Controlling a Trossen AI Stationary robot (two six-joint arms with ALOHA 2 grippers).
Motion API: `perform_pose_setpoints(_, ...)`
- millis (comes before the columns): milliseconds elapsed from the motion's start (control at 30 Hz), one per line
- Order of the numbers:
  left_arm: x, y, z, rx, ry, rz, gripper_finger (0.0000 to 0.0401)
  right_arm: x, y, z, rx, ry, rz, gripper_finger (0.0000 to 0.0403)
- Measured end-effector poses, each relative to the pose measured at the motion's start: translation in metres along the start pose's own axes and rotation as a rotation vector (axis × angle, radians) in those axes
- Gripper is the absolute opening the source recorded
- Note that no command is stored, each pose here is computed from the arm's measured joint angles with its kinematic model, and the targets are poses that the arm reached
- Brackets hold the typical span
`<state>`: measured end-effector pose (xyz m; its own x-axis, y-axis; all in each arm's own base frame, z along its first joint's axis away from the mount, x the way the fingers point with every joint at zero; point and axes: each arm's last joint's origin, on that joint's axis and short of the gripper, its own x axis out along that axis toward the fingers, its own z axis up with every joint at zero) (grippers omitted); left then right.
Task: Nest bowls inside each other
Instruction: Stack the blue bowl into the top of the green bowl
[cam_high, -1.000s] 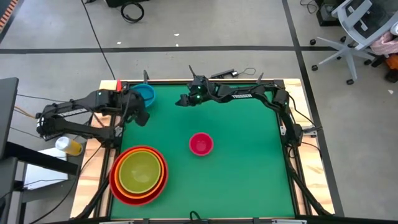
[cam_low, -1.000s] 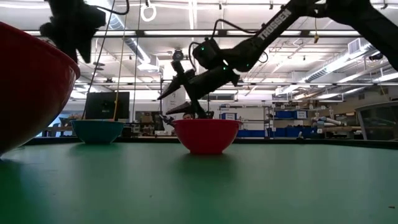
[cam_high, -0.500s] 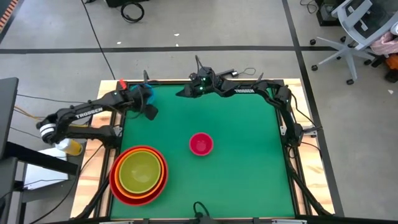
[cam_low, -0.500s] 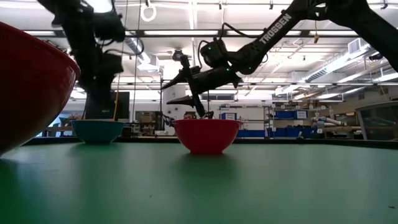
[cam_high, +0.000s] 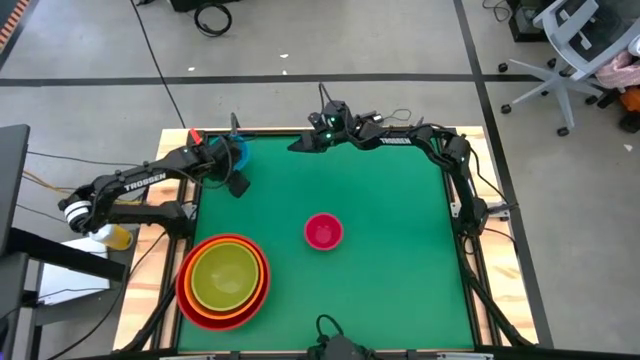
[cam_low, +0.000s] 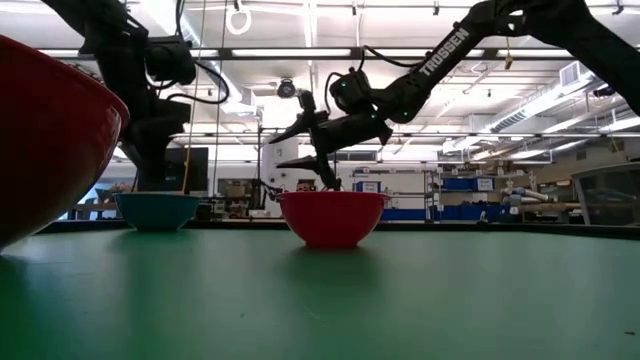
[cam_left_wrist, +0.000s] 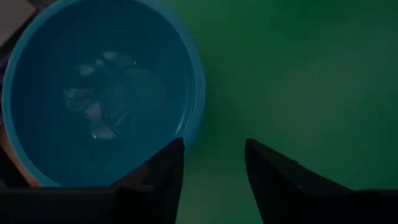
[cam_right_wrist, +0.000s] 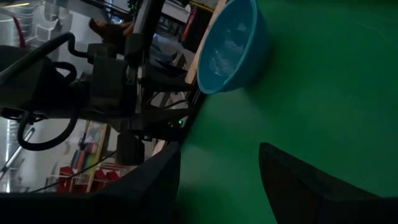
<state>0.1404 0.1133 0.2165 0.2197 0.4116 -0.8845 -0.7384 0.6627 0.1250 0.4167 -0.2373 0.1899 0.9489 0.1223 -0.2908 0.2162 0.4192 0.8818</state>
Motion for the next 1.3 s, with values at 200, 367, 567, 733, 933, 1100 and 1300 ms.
perform_pose_setpoints(200,0.0,0.0,0.001,0.084,-0.011,0.0,0.0167,-0.002,-0.001,0.002,0.002,0.023,0.019,0.022)
perform_pose_setpoints(367,0.003,-0.001,0.002,0.106,-0.003,0.001,0.0166,-0.002,-0.001,0.001,0.0,0.041,0.034,0.022)
perform_pose_setpoints(567,0.021,-0.004,0.005,0.125,0.074,0.004,0.0166,-0.002,0.001,0.001,-0.006,0.051,0.048,0.022)
perform_pose_setpoints(733,0.038,-0.007,0.009,0.127,0.121,0.018,0.0166,-0.002,0.001,0.0,-0.027,0.066,0.06,0.022)
perform_pose_setpoints(933,0.052,-0.007,0.009,0.087,0.163,0.04,0.0133,-0.002,0.001,-0.001,-0.031,0.092,0.079,0.022)
perform_pose_setpoints(1100,0.049,-0.007,0.011,0.021,0.16,0.051,0.0097,-0.002,0.002,-0.001,-0.03,0.112,0.093,0.022)
perform_pose_setpoints(1300,0.031,-0.008,0.029,-0.003,0.127,0.052,0.0081,-0.002,0.002,-0.001,-0.028,0.108,0.087,0.022)
